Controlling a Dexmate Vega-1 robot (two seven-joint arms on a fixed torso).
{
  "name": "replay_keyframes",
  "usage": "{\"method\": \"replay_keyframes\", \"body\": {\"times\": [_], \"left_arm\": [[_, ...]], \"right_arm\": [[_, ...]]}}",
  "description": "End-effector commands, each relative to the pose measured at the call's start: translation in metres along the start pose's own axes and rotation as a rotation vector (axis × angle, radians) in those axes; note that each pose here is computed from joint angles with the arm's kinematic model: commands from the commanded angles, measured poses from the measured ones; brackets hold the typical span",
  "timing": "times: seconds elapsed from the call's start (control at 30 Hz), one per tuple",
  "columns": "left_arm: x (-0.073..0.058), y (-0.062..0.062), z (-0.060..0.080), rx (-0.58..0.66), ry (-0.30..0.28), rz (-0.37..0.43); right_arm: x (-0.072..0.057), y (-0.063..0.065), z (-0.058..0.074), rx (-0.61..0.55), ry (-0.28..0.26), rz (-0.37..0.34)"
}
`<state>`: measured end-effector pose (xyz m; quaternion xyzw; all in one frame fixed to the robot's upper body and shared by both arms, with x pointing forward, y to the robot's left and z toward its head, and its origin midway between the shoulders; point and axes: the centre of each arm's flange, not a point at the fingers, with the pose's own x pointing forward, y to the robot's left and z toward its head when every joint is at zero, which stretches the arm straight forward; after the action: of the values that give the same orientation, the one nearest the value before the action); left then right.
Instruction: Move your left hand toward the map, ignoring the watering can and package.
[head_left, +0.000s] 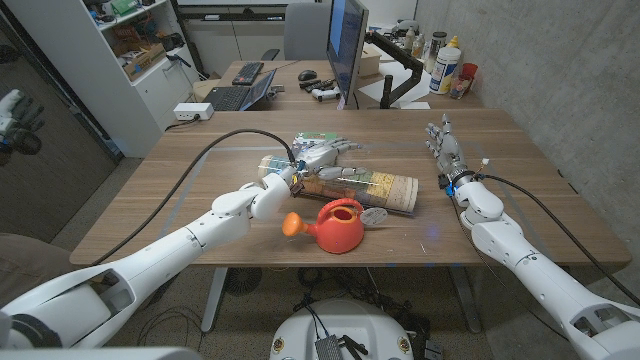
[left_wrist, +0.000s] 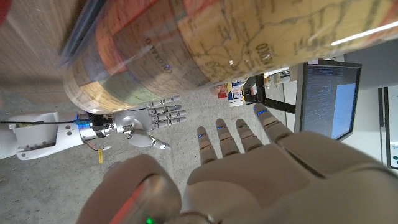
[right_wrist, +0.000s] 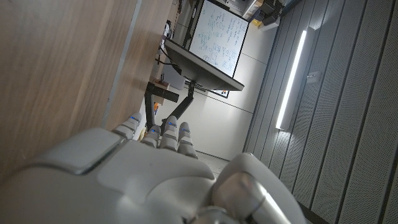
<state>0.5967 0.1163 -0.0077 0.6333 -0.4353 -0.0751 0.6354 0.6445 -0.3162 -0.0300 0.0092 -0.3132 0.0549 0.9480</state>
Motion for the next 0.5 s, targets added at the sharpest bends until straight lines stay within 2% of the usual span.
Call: {"method": "replay_keyframes", "body": {"times": [0.03, 0.5], "left_arm": [[-0.001, -0.0041, 0.0038, 0.0, -0.003, -0.014], [-0.0032, -0.0051, 0.0044, -0.003, 0.0, -0.022]], "right_arm": [[-0.0018, -0.0002, -0.0033, 0.001, 0.004, -0.007], [-0.0031, 0.0019, -0.0049, -0.003, 0.007, -0.005]]}}
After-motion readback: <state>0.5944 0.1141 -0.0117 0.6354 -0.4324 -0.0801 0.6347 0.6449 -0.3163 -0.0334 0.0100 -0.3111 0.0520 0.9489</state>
